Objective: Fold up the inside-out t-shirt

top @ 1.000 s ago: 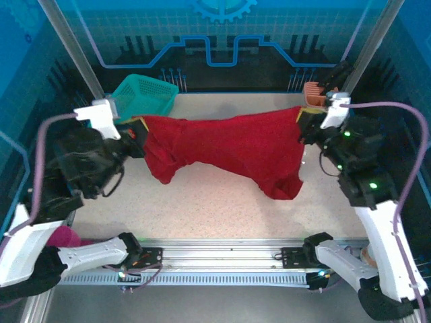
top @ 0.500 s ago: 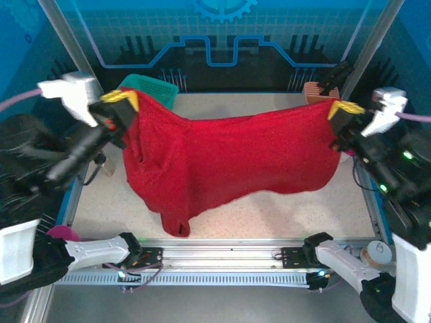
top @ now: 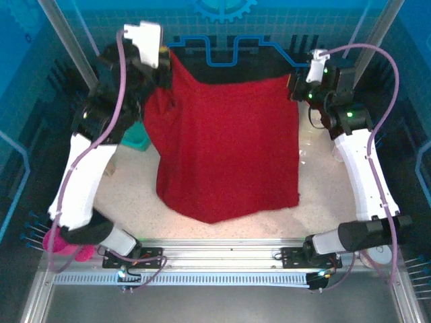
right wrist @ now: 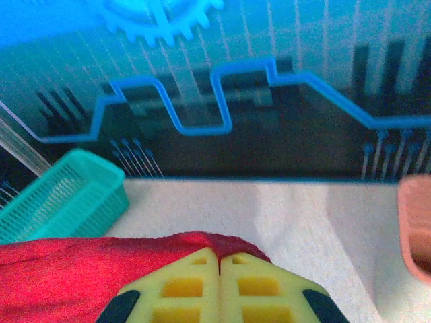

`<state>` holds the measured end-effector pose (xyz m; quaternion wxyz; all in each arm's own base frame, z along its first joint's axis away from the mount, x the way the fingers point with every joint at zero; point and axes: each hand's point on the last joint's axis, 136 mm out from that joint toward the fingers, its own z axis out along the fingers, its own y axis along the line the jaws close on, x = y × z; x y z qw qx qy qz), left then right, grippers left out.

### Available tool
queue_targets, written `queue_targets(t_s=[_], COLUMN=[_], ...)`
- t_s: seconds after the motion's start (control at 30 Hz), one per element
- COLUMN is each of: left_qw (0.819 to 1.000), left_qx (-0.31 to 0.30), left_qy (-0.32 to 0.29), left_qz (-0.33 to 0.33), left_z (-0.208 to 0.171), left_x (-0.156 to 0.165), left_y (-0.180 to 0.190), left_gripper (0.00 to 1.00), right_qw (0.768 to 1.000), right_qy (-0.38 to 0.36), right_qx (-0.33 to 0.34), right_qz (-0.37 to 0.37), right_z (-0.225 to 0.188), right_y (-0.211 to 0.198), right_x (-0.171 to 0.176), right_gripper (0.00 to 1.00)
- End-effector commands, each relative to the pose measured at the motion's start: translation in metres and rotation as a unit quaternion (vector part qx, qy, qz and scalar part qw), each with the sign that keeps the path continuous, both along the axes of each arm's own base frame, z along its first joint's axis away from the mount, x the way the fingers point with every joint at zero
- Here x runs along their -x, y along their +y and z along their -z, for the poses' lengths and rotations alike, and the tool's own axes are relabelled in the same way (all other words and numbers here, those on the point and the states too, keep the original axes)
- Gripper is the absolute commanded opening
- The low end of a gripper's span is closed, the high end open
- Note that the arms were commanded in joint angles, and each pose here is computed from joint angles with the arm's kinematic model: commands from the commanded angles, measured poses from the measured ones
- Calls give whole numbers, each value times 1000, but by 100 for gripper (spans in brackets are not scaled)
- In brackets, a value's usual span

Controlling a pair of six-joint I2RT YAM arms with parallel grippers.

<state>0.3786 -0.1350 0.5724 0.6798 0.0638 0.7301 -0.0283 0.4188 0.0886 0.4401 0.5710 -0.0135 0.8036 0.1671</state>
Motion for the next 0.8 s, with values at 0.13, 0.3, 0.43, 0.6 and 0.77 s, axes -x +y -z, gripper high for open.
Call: queue_targets(t_s=[0.13,0.3,0.43,0.6,0.77], left_qw=[994,994,990,949,892], left_qx=[-3,24,67,146,180], left_qy=[-101,-28,77,261,413], left_qz=[49,101,97,98,37], left_z=[-66,-12,93,277,418], left_x=[-1,17,24,49,79], left_y=[-5,-16,-15,-26,-17], left_gripper=[0,0,0,2,61], right_qw=[978,971,978,975,910], right_qy=[-210,-224,-140,51,215], right_qx=[-4,59,111,149,127], right_qz=[-8,-67,-106,-156,-331], right_z=[-143,-117,-15,169,304], right_y=[-12,19,53,87,156], right_x=[57,115,139,172,255], right_gripper=[0,0,0,0,36])
